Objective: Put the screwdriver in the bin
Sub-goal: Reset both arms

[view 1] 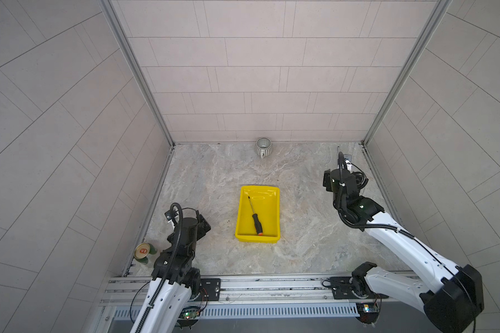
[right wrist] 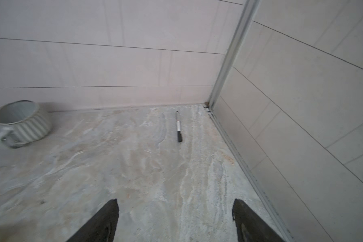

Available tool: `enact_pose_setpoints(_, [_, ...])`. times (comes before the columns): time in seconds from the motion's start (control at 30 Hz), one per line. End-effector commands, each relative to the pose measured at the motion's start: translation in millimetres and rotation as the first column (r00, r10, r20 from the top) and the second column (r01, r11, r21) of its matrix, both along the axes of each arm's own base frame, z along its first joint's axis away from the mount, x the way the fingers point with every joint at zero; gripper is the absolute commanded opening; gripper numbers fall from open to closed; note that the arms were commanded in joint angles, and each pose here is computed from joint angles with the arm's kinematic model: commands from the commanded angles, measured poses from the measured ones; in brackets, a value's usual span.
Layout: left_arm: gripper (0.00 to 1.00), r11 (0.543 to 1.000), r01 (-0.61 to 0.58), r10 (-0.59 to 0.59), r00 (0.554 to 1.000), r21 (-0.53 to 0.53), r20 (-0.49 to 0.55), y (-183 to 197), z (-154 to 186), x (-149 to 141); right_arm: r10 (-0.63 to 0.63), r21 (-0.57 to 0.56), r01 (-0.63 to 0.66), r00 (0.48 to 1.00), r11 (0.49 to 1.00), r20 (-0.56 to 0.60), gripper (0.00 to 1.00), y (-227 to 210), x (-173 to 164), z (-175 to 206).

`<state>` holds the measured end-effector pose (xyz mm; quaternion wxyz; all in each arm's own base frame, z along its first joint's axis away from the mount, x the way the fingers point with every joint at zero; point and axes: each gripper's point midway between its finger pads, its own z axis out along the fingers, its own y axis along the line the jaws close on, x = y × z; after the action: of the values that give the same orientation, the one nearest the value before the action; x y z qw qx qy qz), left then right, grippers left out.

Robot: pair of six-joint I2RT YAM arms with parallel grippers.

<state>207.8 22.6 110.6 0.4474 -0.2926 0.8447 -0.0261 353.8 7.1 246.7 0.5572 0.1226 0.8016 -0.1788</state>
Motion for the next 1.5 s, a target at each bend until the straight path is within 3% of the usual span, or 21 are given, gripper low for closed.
enact_pose_setpoints(0.0, [1.00,1.000,0.008,-0.008,1.000,0.009,0.007,0,2,1,-0.028,-0.100,0.030,0.999,0.994,0.025,0.85,-22,15,-37])
enact_pose_setpoints(0.17, [1.00,1.000,0.009,-0.009,1.000,0.009,0.007,-1,2,1,-0.035,-0.250,0.038,0.999,0.967,0.017,0.86,-30,13,-83])
enact_pose_setpoints(0.3, [1.00,1.000,0.009,-0.009,1.000,0.009,0.007,0,2,1,-0.038,-0.272,0.031,0.999,0.962,-0.019,0.87,-31,16,-101])
enact_pose_setpoints(0.67, [1.00,1.000,0.008,-0.008,1.000,0.010,0.004,0,2,2,-0.021,-0.247,0.015,0.999,0.969,-0.025,0.89,-33,28,-127])
enact_pose_setpoints(1.07, [1.00,1.000,0.013,-0.013,1.000,0.008,-0.007,-2,1,3,-0.024,-0.065,0.024,1.000,0.998,0.002,0.90,-62,27,-138])
enact_pose_setpoints(1.3, [1.00,1.000,0.018,-0.018,1.000,0.006,-0.016,-3,-1,3,-0.019,-0.061,0.019,1.000,0.998,0.008,0.94,-62,26,-138])
enact_pose_setpoints(1.37, [1.00,1.000,0.018,-0.018,1.000,0.006,-0.015,-3,0,3,0.044,-0.054,-0.043,0.999,0.998,0.004,0.99,-54,26,-146])
enact_pose_setpoints(1.47, [1.00,1.000,0.019,-0.019,1.000,0.004,-0.016,-3,-1,3,0.017,-0.051,-0.015,0.998,0.999,0.053,0.99,-58,21,-146])
